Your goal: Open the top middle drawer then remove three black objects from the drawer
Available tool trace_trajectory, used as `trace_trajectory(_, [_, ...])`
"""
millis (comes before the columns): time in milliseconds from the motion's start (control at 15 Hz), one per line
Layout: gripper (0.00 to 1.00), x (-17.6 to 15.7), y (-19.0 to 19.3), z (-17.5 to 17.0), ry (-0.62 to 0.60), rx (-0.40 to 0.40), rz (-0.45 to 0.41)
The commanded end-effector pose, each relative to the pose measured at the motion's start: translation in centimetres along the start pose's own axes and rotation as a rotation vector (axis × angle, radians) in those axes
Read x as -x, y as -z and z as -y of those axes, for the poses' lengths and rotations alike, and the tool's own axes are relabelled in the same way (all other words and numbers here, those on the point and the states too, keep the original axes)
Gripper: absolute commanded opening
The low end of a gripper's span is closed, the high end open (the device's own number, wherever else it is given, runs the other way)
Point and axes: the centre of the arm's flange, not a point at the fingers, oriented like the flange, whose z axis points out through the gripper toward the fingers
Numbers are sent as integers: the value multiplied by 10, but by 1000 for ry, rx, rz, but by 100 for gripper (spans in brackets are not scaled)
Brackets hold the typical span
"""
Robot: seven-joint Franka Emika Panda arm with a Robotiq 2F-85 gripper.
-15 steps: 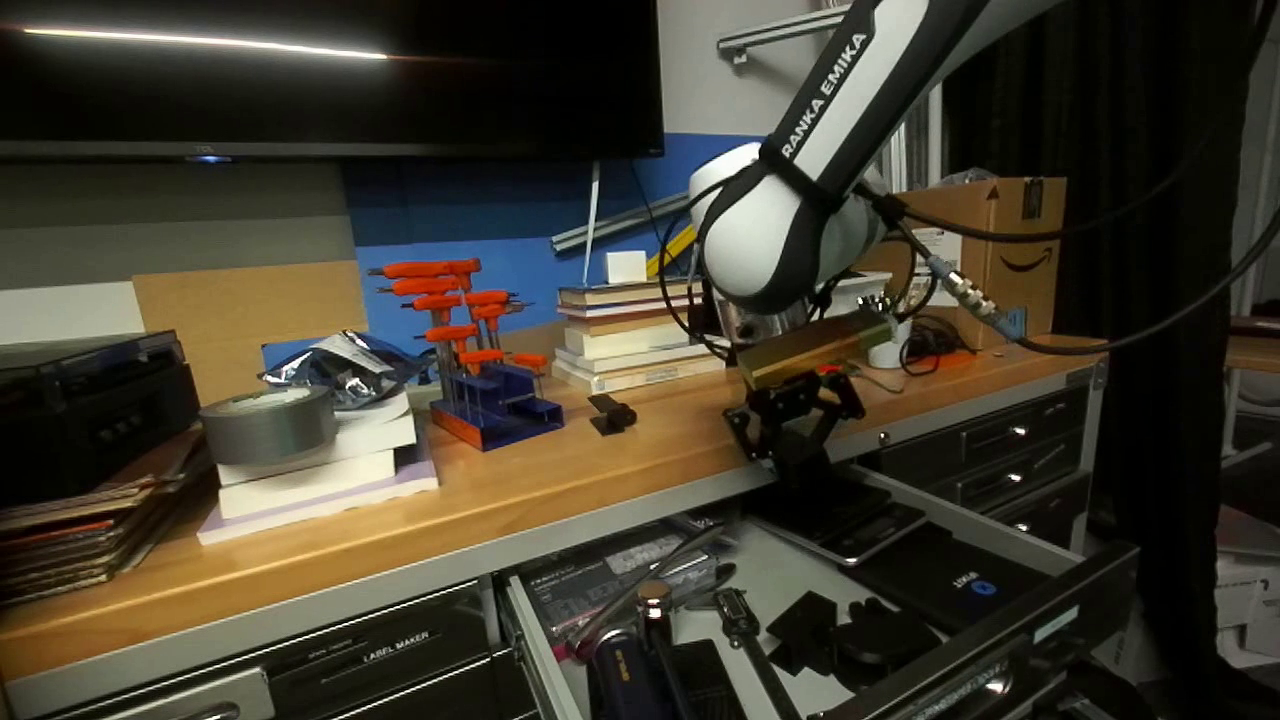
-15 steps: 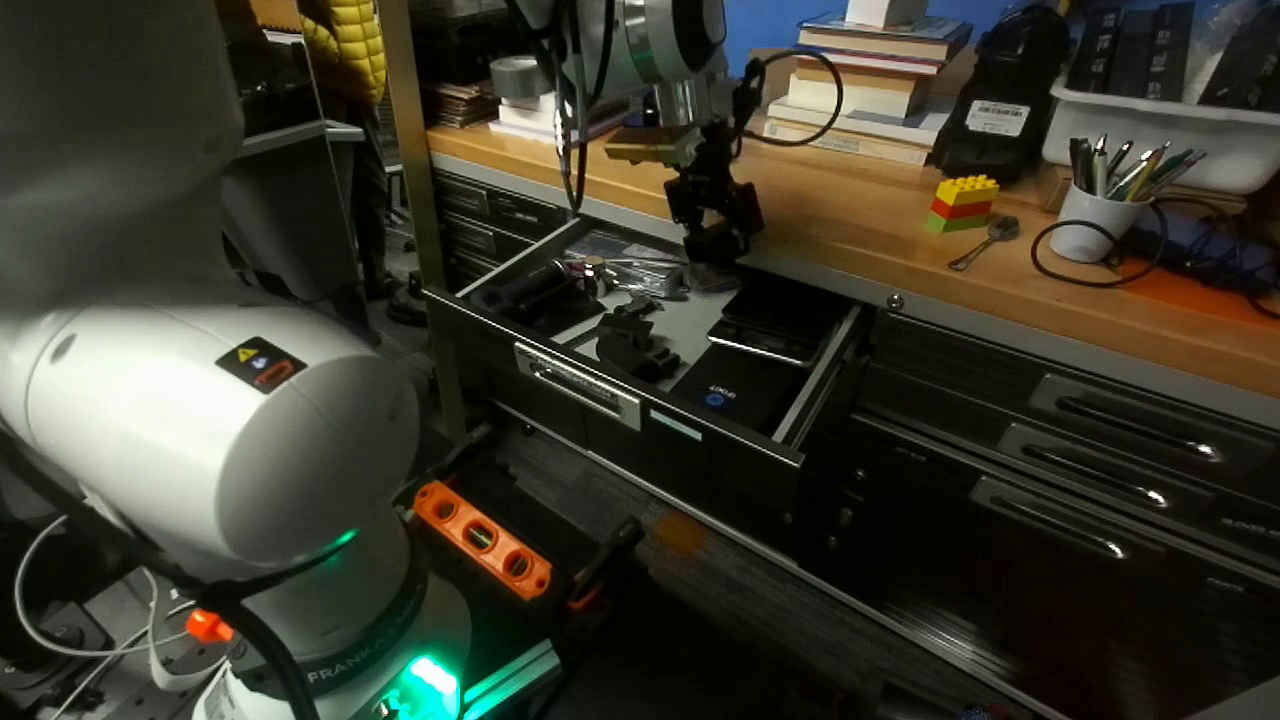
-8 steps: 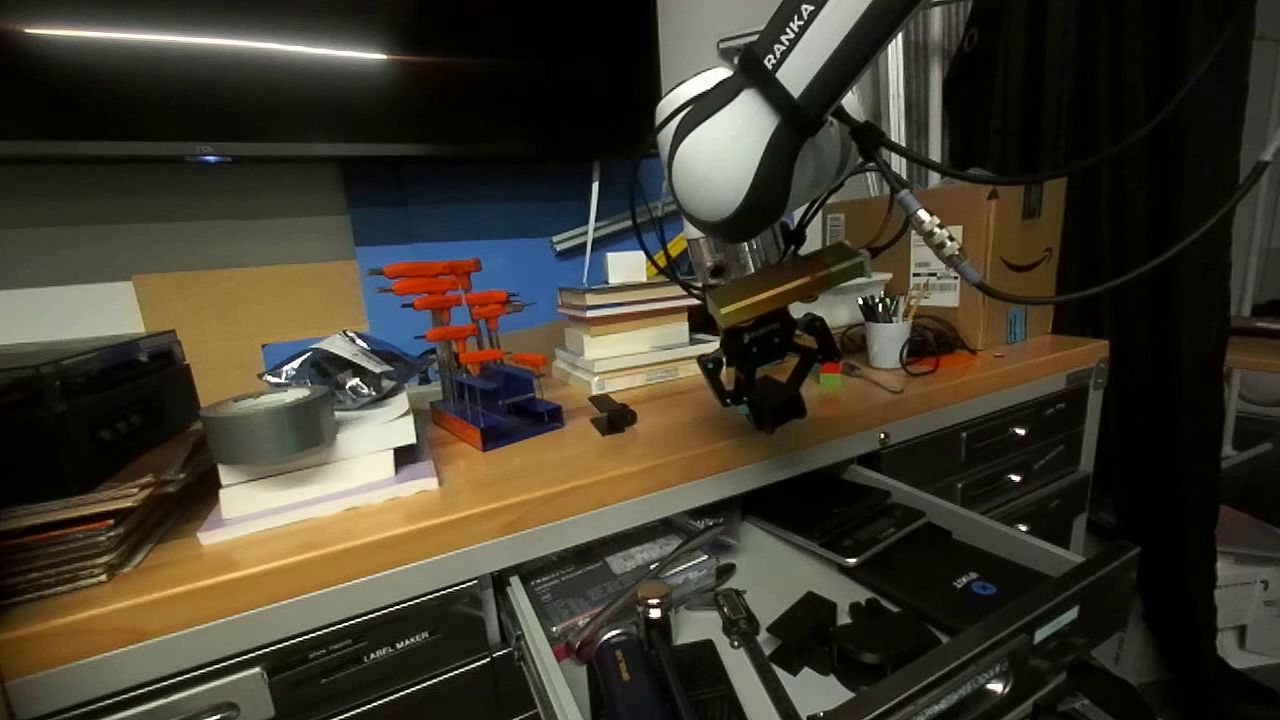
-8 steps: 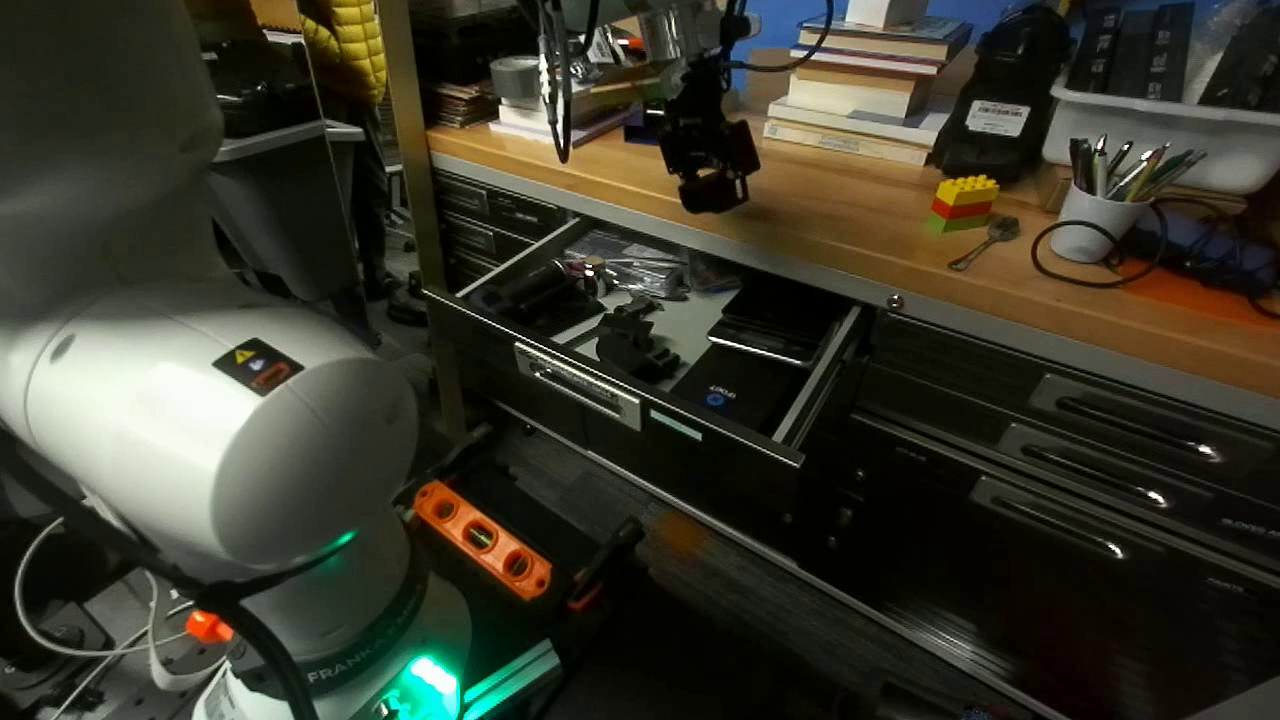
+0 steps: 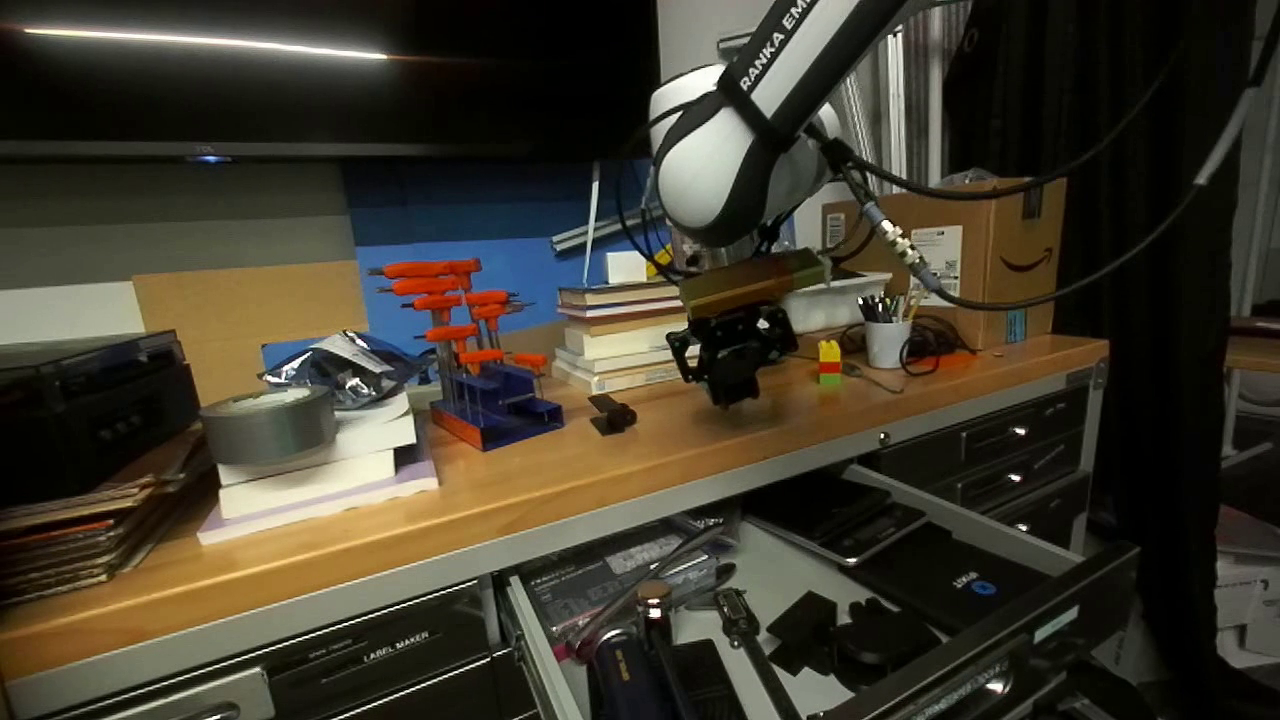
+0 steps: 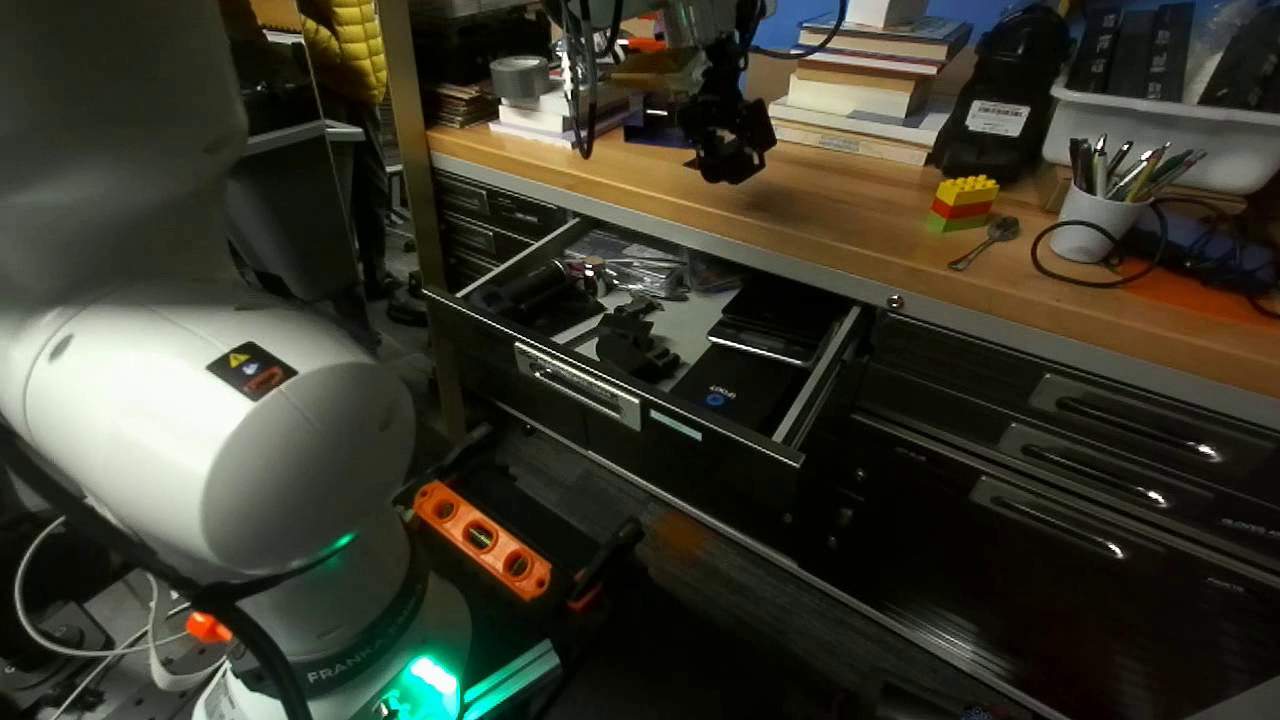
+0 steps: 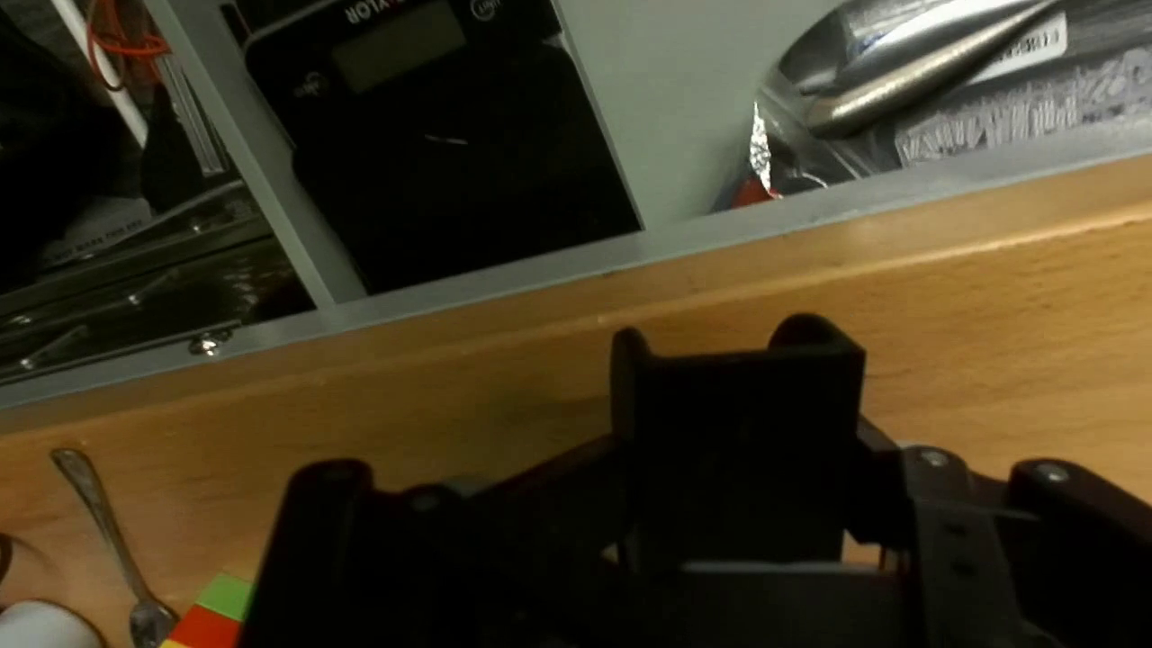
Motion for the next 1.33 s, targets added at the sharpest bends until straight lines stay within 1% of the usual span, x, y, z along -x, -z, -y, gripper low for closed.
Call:
trace_trajectory(0, [33,-43,-17,18,-4,-60,-51])
trace_trajectory(267, [33,-76,-37,35,-14,-124,-61])
trace_trajectory(467, [33,-92,-49,46,-23,-154,-57])
trace_trajectory(733, [33,-108,-50,51,-30,-173,-71])
trace_trajectory(867, [33,-113,-51,51,-33,-165,-74])
trace_trajectory(933, [83,-114,-52,50,-40,-146,-63])
trace_trajectory(1000, [85,-115,-53,49,-41,-134,-57])
trace_trajectory(1133, [98,-113,-55,44,-49,-103,-35])
trace_trajectory(1200, [100,-111,-54,39,-54,-88,-16])
trace_trajectory(1267, [100,-110,-54,37,-60,-74,-6])
